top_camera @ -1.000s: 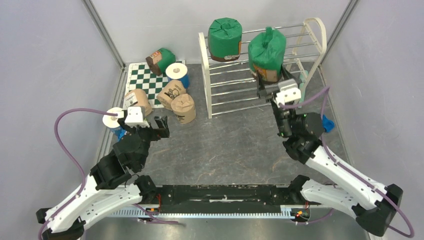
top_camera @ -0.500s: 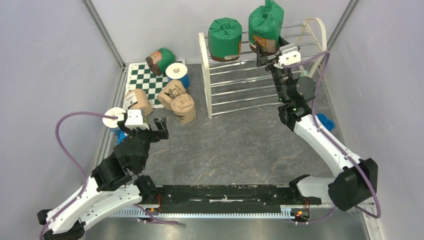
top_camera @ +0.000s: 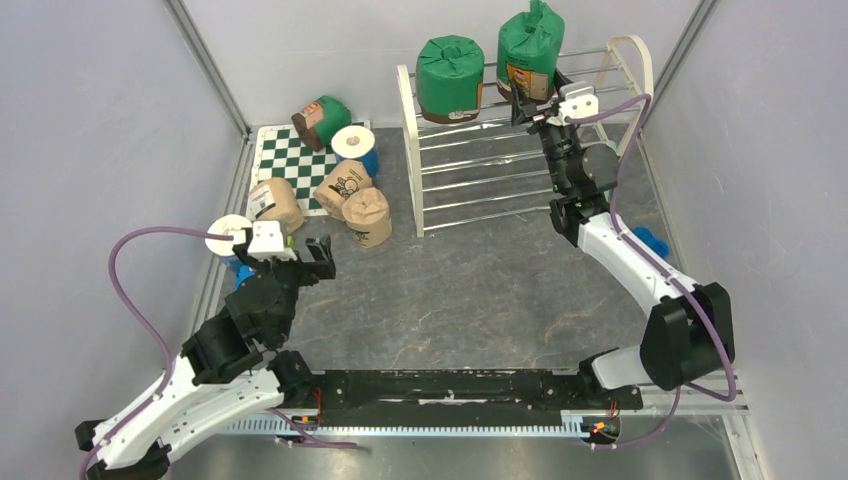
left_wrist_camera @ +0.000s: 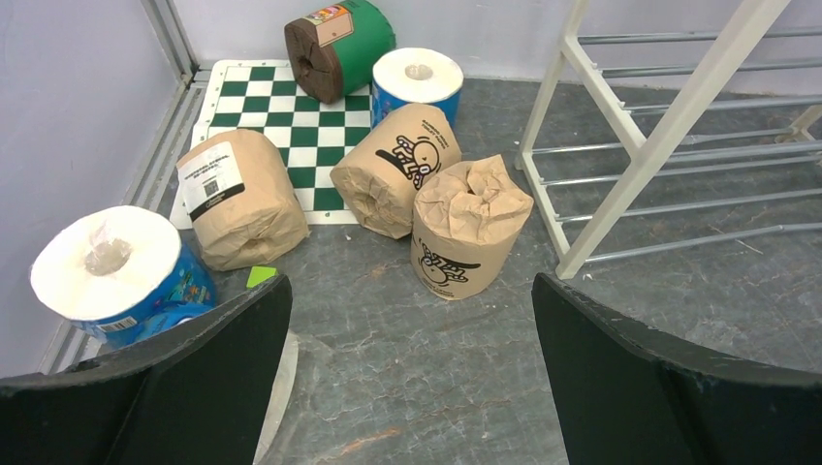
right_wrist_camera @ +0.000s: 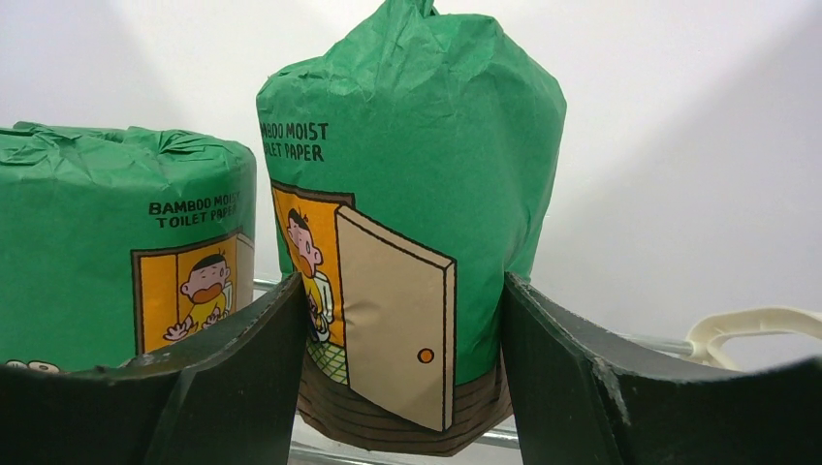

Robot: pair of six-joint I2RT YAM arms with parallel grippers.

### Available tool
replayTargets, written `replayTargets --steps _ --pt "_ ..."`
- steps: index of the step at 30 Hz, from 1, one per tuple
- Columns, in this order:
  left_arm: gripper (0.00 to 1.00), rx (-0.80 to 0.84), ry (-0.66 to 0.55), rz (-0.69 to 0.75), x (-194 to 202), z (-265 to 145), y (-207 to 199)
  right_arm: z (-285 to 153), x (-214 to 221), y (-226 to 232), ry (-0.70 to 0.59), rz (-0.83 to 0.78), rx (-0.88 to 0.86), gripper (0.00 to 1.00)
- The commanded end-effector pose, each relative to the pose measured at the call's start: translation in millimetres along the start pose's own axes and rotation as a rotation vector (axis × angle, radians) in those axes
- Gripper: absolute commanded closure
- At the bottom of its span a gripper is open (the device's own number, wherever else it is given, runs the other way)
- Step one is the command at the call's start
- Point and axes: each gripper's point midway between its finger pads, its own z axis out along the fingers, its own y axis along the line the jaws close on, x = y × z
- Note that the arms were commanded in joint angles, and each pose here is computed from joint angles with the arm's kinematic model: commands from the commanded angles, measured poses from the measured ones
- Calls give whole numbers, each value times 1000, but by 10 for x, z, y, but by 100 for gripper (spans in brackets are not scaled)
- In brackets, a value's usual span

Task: Place and organize the paper towels onto the shelf
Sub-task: Place the paper towel on the shelf.

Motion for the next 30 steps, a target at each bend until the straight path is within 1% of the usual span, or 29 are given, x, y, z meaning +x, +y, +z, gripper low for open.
replayTargets --steps 1,7,14,19,21,23,30 --pt "0 -22 -26 22 -67 10 47 4 -326 -59 -149 36 20 42" --pt "0 -16 -27 18 -71 8 39 -89 -98 5 -108 57 7 42" --pt "0 -11 -24 19 -61 9 28 -184 58 50 -73 58 -5 37" --pt "0 -8 -25 15 -61 10 24 -251 90 49 -60 55 -5 28" --pt "0 -8 -26 12 -66 8 26 -274 82 38 -60 54 0 21" --pt "0 -6 -26 13 -65 6 26 -294 75 26 -59 49 4 20" --pt "0 -5 -26 10 -67 9 20 -388 27 -18 -62 37 20 6"
